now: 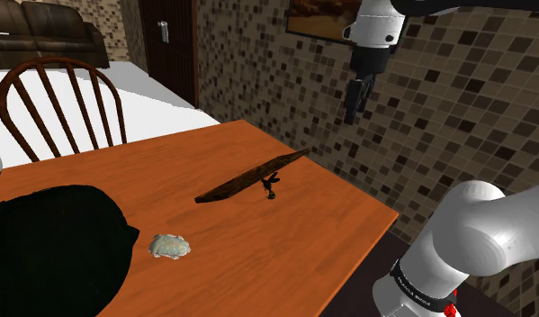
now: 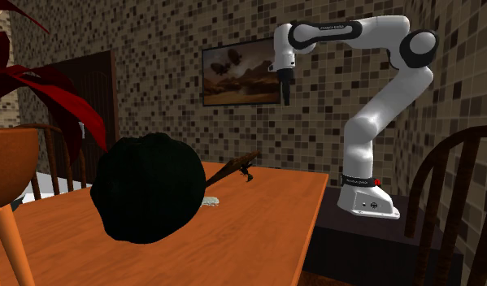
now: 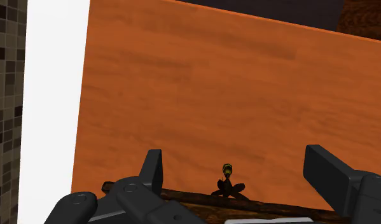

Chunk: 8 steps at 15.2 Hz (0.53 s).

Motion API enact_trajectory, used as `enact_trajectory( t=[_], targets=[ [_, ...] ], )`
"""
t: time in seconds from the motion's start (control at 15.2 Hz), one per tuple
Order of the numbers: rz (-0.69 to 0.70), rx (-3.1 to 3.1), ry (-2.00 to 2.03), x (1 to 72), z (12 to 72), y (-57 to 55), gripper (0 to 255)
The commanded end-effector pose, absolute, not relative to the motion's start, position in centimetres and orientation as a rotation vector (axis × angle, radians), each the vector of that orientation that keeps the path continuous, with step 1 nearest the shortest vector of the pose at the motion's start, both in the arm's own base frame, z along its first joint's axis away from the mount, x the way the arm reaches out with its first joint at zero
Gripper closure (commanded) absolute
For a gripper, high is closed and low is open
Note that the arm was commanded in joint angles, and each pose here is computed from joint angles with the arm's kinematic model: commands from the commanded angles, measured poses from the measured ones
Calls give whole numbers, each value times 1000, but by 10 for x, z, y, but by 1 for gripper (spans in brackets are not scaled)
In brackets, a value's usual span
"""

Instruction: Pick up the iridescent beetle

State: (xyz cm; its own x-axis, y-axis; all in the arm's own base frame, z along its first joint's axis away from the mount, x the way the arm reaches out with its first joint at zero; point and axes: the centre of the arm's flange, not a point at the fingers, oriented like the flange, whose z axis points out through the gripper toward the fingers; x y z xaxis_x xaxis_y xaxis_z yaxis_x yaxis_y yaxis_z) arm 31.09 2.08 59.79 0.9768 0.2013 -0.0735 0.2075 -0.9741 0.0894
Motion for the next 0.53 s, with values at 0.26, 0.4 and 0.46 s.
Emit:
enact_trajectory(
  t=[0.26,0.4,0.46],
  targets=[
    [-87,3038,352,330,565,54,0],
    [-82,3043,371,339,548,71,0],
    [-79,3045,381,344,540,80,0]
  ],
)
